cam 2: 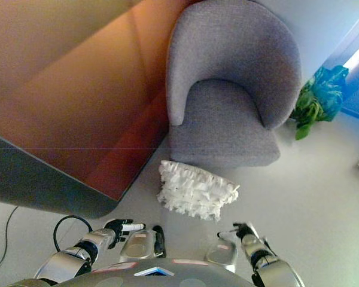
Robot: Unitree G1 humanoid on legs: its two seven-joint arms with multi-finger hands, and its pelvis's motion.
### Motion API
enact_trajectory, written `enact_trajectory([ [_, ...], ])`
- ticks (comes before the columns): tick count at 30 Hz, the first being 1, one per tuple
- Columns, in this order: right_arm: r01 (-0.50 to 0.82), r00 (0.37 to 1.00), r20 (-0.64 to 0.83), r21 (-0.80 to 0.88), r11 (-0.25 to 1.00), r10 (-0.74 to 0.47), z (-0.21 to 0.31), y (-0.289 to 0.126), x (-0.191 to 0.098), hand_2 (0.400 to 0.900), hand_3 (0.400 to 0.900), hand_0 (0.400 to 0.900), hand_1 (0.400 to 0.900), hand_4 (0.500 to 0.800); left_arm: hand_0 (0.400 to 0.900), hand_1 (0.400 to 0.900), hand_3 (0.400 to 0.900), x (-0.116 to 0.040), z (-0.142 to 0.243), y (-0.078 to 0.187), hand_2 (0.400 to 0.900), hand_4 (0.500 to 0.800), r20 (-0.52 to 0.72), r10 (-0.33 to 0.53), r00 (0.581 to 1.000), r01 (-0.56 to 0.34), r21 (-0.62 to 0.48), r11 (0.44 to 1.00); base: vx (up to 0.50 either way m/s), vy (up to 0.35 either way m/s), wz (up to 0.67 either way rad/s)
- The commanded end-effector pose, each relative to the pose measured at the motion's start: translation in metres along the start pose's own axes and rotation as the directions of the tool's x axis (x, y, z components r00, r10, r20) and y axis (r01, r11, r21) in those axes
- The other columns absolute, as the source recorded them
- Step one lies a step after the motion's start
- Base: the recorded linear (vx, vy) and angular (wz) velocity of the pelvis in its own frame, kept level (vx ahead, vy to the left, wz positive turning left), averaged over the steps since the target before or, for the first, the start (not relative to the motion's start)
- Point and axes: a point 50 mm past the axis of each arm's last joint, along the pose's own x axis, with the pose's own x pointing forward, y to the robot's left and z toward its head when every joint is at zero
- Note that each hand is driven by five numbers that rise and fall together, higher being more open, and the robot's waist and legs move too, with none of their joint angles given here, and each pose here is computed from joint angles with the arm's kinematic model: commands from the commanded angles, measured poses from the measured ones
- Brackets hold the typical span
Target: Pick up the pillow and put it on the sofa.
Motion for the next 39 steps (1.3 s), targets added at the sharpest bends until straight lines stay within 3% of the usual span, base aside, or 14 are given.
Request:
enact_trajectory([
  [1,0.349,0.936,0.080,-0.067,0.935,-0.344,0.044,-0.063,0.001,0.900,0.900,0.900,0.900,0.800,0.900,0.900,0.900,-0.001,0.017,0.004,0.900,0.800,0.043,0.047,0.998,-0.046,-0.039,0.998,-0.229,-0.336,-0.03],
  [6,0.497,0.855,0.190,-0.039,0.867,-0.482,0.099,-0.100,-0.011,0.900,0.900,0.900,0.900,0.800,0.900,0.900,0.900,-0.003,0.034,0.007,0.900,0.800,0.081,0.060,0.995,-0.055,-0.064,0.996,-0.118,-0.167,0.02],
  [12,0.578,0.789,0.227,0.040,0.815,-0.571,0.122,-0.133,-0.021,0.900,0.900,0.900,0.900,0.800,0.900,0.900,0.900,-0.004,0.043,0.009,0.900,0.800,0.082,0.066,0.995,-0.060,-0.065,0.996,-0.036,-0.040,0.16],
  [16,0.652,0.712,0.298,0.057,0.756,-0.636,0.145,-0.161,-0.035,0.900,0.900,0.900,0.900,0.800,0.900,0.900,0.900,-0.005,0.047,0.009,0.900,0.800,0.069,0.068,0.995,-0.061,-0.106,0.993,0.006,0.025,0.12],
  [28,0.761,0.561,0.382,0.111,0.640,-0.734,0.197,-0.228,-0.080,0.900,0.900,0.900,0.900,0.800,0.900,0.900,0.900,-0.008,0.063,0.006,0.900,0.800,0.037,0.042,0.998,-0.035,-0.173,0.984,-0.014,0.050,0.09],
  [39,0.772,0.500,0.435,0.169,0.613,-0.749,0.227,-0.261,-0.115,0.900,0.900,0.900,0.900,0.800,0.900,0.900,0.900,-0.009,0.067,0.004,0.900,0.800,0.019,0.006,1.000,-0.002,-0.240,0.971,-0.010,0.039,0.04],
])
